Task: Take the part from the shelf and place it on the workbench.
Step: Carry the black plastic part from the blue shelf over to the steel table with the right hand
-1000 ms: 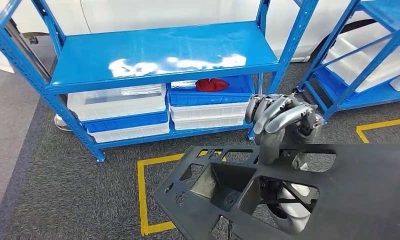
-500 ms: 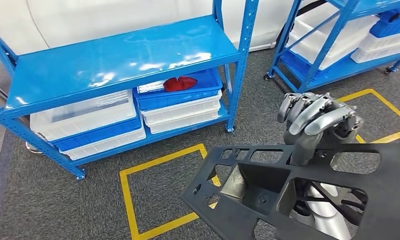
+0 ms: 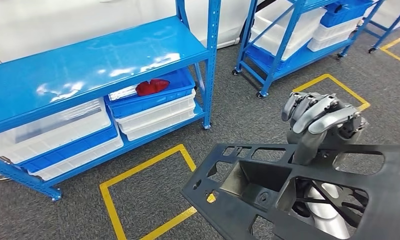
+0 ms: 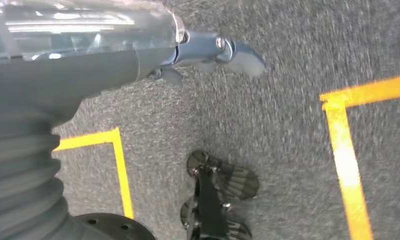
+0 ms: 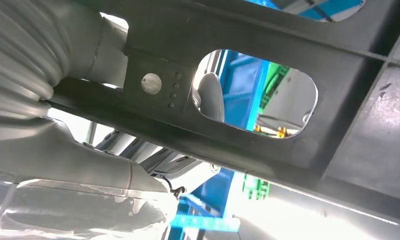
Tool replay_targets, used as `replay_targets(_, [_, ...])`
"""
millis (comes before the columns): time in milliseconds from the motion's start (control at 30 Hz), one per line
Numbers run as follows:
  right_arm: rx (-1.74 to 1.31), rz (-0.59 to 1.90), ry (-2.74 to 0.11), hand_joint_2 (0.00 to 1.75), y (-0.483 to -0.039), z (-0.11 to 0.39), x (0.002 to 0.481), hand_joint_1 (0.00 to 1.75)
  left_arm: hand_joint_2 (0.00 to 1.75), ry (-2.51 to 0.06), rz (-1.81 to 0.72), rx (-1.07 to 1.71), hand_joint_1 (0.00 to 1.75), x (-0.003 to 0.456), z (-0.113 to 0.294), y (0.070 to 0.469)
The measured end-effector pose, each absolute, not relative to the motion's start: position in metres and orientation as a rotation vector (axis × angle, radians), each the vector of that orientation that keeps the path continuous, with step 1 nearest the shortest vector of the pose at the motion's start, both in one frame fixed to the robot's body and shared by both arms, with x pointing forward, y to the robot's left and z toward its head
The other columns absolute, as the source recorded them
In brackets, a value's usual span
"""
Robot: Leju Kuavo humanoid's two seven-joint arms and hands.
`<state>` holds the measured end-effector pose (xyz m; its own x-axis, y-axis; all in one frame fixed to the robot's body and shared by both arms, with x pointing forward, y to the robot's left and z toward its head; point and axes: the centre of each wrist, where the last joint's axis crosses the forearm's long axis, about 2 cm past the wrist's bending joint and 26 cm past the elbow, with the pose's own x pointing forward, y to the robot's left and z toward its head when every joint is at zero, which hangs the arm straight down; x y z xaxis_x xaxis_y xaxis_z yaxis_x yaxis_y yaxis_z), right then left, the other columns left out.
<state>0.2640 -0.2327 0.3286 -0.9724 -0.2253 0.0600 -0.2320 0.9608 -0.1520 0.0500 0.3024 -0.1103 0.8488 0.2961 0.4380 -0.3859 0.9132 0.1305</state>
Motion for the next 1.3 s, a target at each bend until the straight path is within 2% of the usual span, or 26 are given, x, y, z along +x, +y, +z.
replay_targets(533, [0.465, 0.171, -3.077, 1.75, -0.226, 0.338, 0.269, 1.75, 1.75, -0.427, 0.413, 0.225, 0.00, 0.048, -0.111, 0.299])
replay_targets(800, [0.471, 0.118, -3.068, 1.75, -0.224, 0.337, 0.270, 1.75, 1.75, -0.434, 0.397, 0.269, 0.00, 0.044, -0.110, 0.321])
replay_targets(1000, [0.356, 0.063, -3.090, 1.75, -0.227, 0.338, 0.269, 1.75, 1.75, -0.451, 0.375, 0.279, 0.00, 0.050, -0.109, 0.332])
replay_targets(1300, [0.326, 0.031, -3.079, 1.75, -0.227, 0.333, 0.267, 1.75, 1.75, -0.442, 0.364, 0.287, 0.00, 0.050, -0.108, 0.339])
